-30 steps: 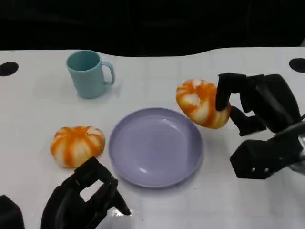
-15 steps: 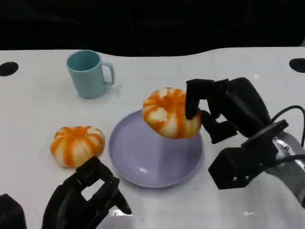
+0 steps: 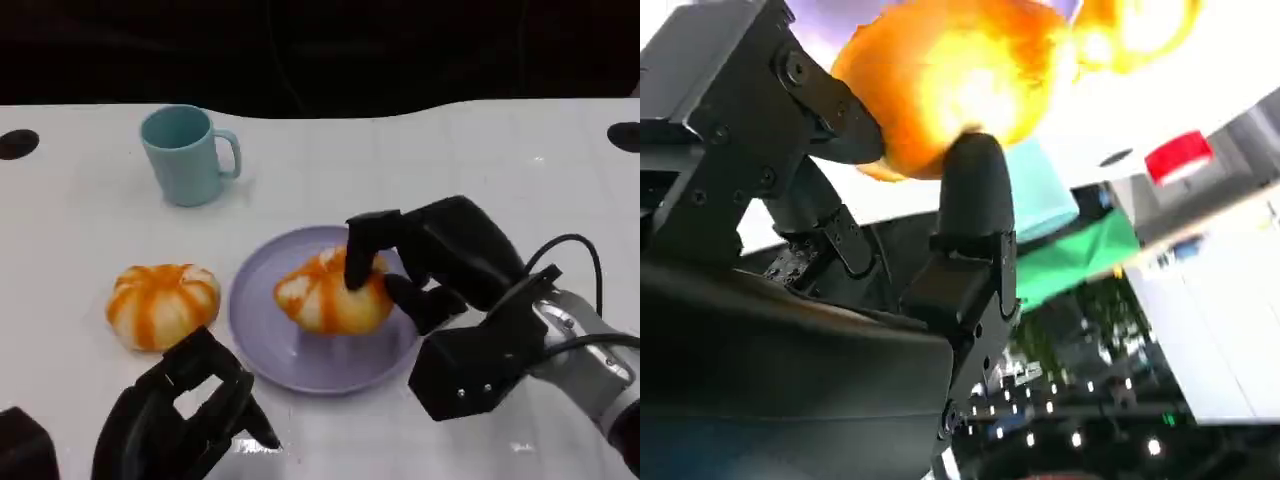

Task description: Grasp the bread from the table and place it into the plate.

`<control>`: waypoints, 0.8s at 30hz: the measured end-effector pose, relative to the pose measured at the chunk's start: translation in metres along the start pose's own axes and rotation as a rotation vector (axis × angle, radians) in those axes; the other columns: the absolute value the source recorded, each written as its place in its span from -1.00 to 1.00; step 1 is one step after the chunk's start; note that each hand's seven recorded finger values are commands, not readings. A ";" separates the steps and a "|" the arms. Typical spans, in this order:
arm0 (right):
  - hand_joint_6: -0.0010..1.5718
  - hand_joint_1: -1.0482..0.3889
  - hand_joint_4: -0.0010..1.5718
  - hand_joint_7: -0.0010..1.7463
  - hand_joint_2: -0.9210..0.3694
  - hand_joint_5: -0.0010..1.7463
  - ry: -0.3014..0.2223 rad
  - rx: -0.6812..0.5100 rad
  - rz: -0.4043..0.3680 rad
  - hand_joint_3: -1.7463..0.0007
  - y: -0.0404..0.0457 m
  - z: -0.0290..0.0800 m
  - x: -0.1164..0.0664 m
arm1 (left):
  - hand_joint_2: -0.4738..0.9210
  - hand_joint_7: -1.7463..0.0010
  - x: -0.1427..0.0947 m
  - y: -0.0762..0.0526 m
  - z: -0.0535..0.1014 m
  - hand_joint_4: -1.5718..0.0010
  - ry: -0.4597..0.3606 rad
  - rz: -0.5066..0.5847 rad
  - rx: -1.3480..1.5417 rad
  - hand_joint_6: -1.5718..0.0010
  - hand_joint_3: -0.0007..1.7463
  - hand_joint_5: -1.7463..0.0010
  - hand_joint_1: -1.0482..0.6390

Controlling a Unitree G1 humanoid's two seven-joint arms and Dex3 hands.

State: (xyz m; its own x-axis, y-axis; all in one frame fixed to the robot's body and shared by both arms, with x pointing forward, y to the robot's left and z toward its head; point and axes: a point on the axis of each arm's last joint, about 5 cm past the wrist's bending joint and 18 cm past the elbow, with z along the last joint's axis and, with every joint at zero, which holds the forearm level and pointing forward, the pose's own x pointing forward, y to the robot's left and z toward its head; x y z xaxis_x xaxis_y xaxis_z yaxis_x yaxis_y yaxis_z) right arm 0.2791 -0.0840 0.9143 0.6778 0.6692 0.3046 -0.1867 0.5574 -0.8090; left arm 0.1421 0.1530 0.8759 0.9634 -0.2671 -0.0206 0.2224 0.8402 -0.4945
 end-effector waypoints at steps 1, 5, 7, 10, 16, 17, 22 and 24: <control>0.07 0.08 -0.11 -0.76 -0.40 0.10 0.001 0.000 0.021 0.19 -0.0001 0.000 0.000 | 1.00 -0.81 0.000 0.000 0.000 0.09 0.000 0.000 0.000 0.26 -0.76 -1.00 -0.46; -0.21 -0.17 -0.39 -0.98 -0.96 -0.55 -0.003 0.005 0.132 0.83 -0.0048 0.000 -0.002 | 1.00 -0.81 0.000 0.000 0.000 0.09 0.000 0.000 0.000 0.26 -0.76 -1.00 -0.46; -0.48 -0.34 -0.65 -1.00 -0.99 -0.68 -0.001 0.007 0.174 0.78 -0.0081 0.000 -0.003 | 1.00 -0.81 0.000 0.000 0.000 0.09 0.000 0.000 0.000 0.26 -0.76 -1.00 -0.46; -0.64 -0.43 -0.81 -1.00 -1.00 -0.74 0.012 0.043 0.240 0.72 -0.0137 0.001 -0.007 | 1.00 -0.81 0.000 0.000 0.000 0.09 -0.001 0.000 0.000 0.26 -0.76 -1.00 -0.46; -0.79 -0.53 -0.96 -1.00 -1.00 -0.77 0.052 0.165 0.324 0.62 -0.0314 0.004 -0.020 | 1.00 -0.82 0.000 -0.001 0.000 0.08 -0.002 0.000 0.000 0.26 -0.75 -1.00 -0.45; -0.79 -0.53 -0.97 -1.00 -1.00 -0.77 0.054 0.188 0.328 0.61 -0.0353 0.005 -0.023 | 1.00 -0.82 0.000 -0.001 0.000 0.08 -0.002 -0.001 0.000 0.26 -0.75 -1.00 -0.45; -0.71 -0.51 -0.84 -0.96 -1.00 -0.67 0.046 0.257 0.298 0.62 -0.0490 0.009 -0.037 | 1.00 -0.81 0.000 -0.001 0.000 0.09 -0.003 -0.001 -0.002 0.27 -0.76 -1.00 -0.47; -0.68 -0.48 -0.78 -0.95 -1.00 -0.63 0.039 0.274 0.256 0.62 -0.0536 0.011 -0.046 | 1.00 -0.81 0.000 -0.001 0.000 0.08 -0.003 -0.001 -0.002 0.26 -0.77 -1.00 -0.48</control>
State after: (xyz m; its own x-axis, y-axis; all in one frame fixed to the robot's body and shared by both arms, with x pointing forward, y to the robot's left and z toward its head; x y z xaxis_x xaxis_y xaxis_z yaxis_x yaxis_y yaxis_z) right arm 0.2503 -0.1391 0.9493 0.6104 0.7874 0.0862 -0.5333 0.4890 -0.6903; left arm 0.1424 0.1522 0.8765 0.9636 -0.2666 -0.0173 0.2232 0.8389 -0.4965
